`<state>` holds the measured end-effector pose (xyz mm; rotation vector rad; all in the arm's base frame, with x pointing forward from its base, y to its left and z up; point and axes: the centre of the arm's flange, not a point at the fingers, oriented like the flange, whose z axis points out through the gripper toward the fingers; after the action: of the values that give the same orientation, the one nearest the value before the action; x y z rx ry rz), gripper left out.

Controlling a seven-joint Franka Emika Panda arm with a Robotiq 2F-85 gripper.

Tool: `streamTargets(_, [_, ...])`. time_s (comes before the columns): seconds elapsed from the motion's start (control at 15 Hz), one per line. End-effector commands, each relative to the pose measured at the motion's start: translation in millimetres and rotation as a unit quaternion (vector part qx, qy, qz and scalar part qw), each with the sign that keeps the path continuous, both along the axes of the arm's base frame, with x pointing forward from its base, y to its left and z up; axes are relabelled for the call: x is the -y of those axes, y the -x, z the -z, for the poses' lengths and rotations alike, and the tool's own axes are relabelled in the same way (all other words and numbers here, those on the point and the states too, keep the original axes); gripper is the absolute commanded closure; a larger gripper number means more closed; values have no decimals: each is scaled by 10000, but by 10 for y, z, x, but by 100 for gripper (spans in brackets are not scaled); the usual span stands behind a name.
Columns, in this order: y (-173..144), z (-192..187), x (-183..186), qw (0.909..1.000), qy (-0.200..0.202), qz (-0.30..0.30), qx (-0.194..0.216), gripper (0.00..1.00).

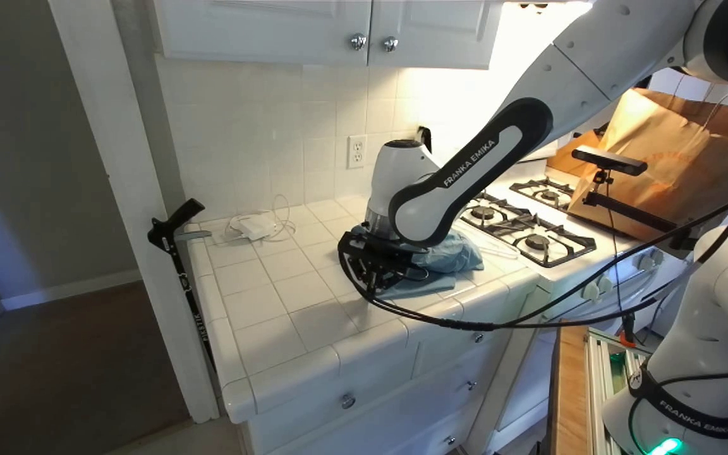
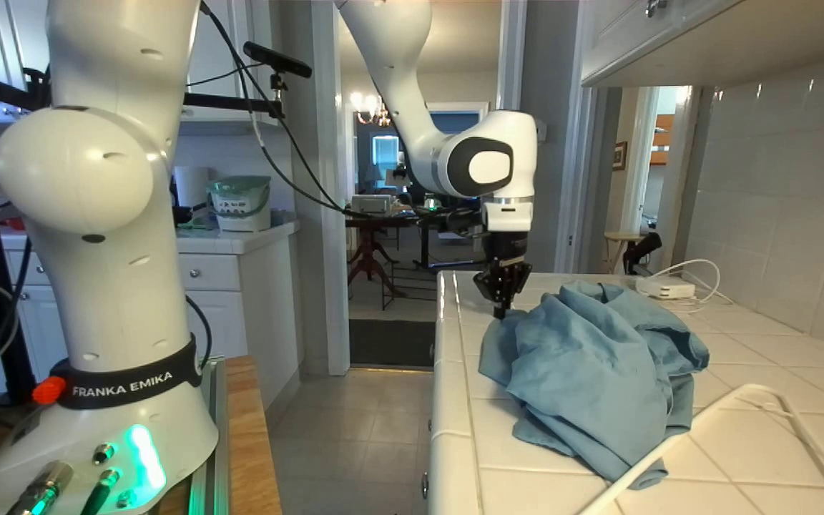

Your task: Unfold the blue cloth

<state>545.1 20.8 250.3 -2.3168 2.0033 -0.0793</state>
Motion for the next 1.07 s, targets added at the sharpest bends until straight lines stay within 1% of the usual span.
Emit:
streamTargets(0.0, [-63,54,-19,9999,17,126,-42,100])
streamTargets(0.2, [-85,8,-13,9997,-94,220,-36,99])
streamTargets(0.4, [-210,-135,-45,9981,-400,475,43,99])
streamTargets(0.53, [-409,-325,-70,9957,-621,650,234,99])
streamTargets(0.73, [-792,-640,-115,9892,-974,945,547,99])
streamTargets(0.87, [-1004,-879,-147,9852,-1131,1066,729,99])
streamTargets(1.0, [-1144,-1093,-169,9824,-1182,1119,913,99])
